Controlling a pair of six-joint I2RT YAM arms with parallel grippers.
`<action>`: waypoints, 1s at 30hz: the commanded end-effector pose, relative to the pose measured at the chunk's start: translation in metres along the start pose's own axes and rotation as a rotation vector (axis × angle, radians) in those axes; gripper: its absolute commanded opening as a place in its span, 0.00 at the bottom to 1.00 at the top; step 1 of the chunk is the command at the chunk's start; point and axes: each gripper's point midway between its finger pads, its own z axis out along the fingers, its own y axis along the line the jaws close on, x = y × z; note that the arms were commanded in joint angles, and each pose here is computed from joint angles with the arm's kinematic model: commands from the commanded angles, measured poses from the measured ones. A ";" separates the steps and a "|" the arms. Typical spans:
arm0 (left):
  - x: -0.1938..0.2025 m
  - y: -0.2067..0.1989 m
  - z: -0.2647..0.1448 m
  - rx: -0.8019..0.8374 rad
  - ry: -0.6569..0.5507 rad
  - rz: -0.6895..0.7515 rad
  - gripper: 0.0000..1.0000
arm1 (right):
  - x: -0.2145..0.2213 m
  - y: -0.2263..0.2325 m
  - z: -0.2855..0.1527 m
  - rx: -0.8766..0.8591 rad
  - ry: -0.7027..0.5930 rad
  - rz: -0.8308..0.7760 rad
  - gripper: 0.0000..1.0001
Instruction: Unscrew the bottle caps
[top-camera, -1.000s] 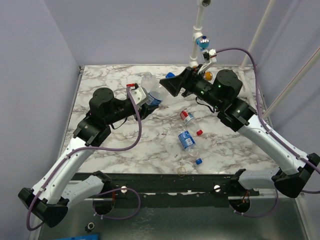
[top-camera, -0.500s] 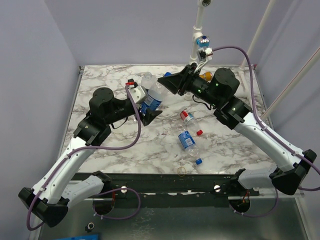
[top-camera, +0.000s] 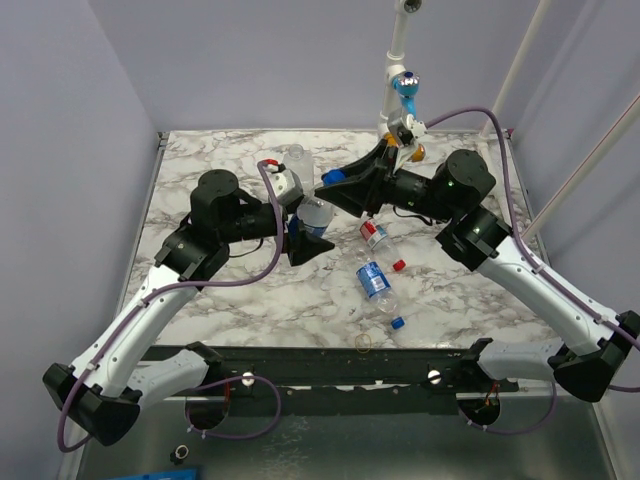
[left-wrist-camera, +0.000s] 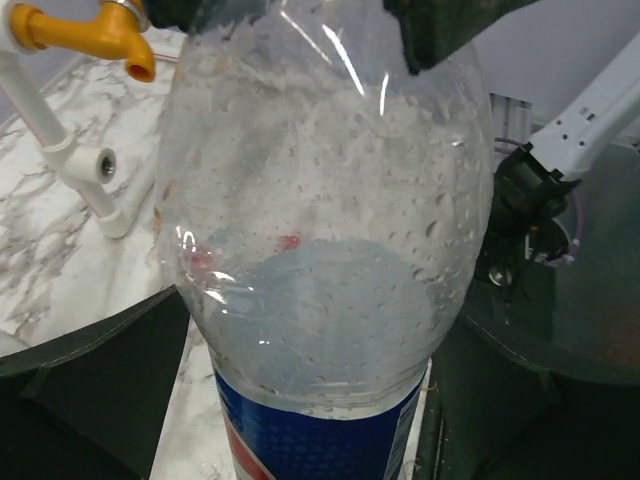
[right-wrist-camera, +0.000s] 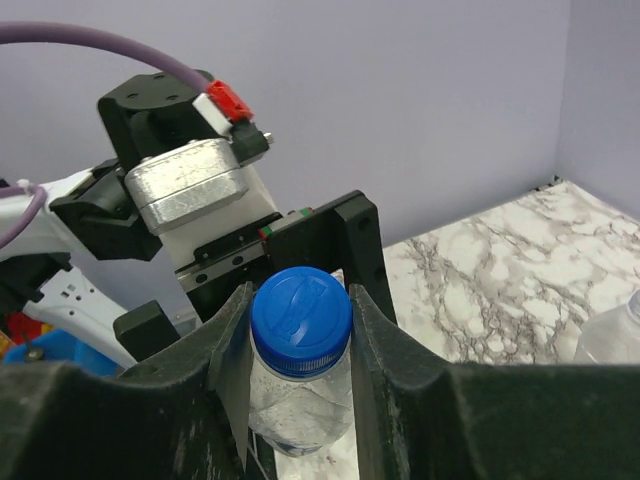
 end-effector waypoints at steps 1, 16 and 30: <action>-0.007 -0.028 -0.001 0.153 0.006 -0.048 0.92 | -0.007 0.023 -0.005 -0.112 -0.004 -0.095 0.11; -0.015 -0.008 0.003 0.053 -0.016 -0.008 0.36 | -0.020 0.000 -0.003 0.030 -0.041 -0.099 0.58; -0.016 0.057 0.006 -0.265 -0.028 0.064 0.20 | -0.046 -0.038 0.013 0.259 -0.067 0.037 0.69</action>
